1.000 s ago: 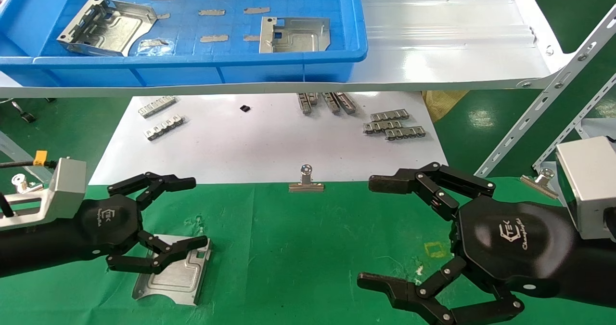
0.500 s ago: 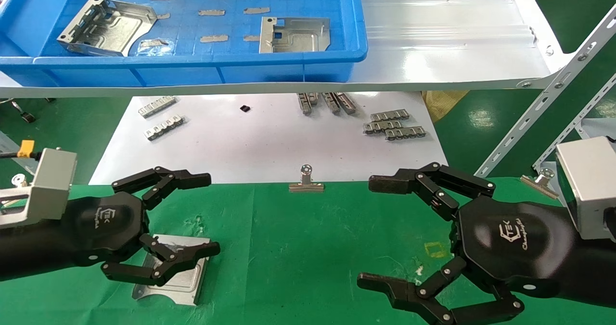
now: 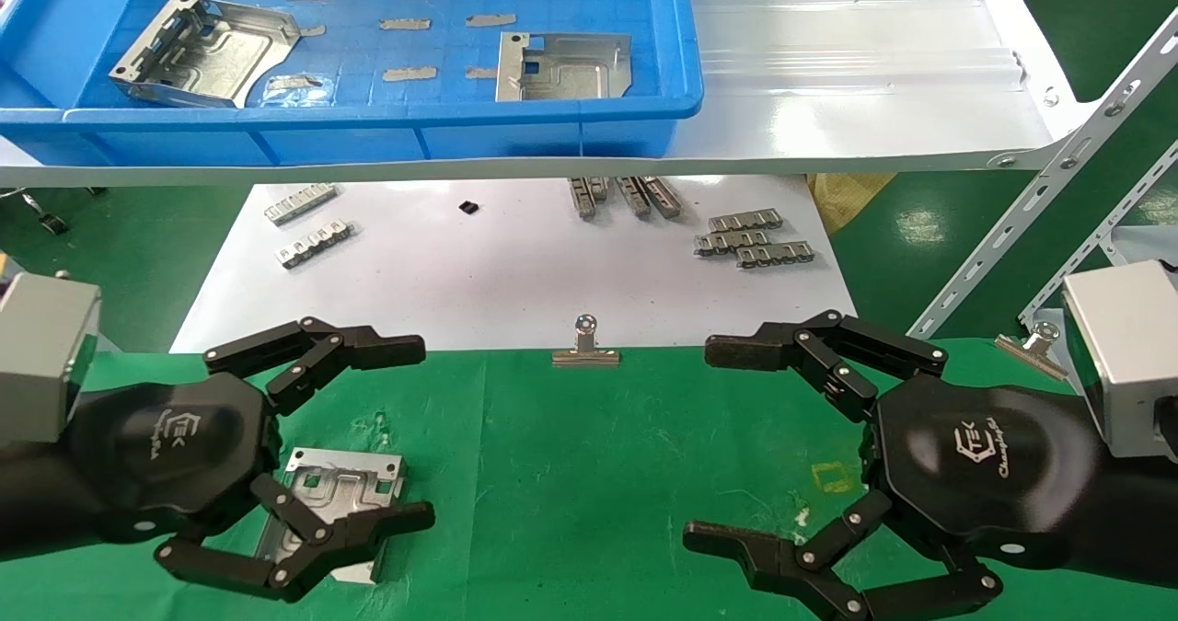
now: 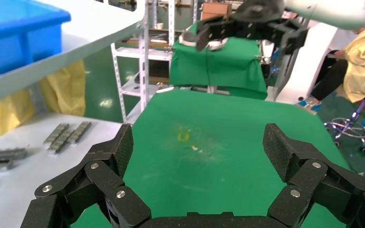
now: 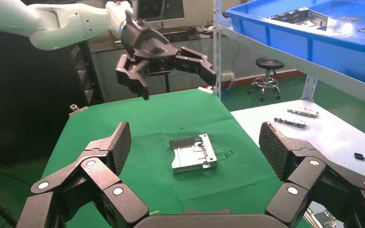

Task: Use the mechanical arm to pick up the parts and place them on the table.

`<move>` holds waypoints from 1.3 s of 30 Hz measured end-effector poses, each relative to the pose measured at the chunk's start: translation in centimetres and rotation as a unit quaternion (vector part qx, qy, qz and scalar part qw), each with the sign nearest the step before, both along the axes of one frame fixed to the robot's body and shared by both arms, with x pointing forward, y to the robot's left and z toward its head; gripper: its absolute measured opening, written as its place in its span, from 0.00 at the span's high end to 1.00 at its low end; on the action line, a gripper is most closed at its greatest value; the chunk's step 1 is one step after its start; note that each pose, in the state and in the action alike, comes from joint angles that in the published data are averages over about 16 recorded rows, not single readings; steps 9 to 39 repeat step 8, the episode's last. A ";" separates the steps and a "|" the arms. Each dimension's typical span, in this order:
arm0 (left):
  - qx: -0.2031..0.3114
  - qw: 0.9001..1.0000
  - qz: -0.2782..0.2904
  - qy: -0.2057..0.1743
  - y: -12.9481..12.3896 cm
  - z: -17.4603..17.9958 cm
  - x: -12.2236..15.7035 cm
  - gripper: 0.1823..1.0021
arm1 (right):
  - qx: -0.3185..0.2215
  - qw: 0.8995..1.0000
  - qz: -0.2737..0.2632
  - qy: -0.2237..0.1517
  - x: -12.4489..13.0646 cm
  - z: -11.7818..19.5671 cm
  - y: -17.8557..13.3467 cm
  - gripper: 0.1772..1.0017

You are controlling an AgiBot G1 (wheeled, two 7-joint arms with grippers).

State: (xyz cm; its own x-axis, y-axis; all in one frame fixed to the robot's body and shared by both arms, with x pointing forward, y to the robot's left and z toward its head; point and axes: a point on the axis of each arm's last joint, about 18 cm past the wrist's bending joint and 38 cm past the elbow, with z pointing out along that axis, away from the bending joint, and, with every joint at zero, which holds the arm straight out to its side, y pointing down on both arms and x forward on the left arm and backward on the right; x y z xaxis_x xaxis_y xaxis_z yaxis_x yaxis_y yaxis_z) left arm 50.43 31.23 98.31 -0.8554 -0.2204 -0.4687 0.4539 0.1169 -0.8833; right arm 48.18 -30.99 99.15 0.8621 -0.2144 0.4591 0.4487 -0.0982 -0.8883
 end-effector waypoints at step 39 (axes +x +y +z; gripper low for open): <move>0.003 1.000 -0.011 -0.002 -0.6 0.5 -1.4 0.00 | 0.000 1.000 0.000 0.000 0.0 0.0 0.0 0.00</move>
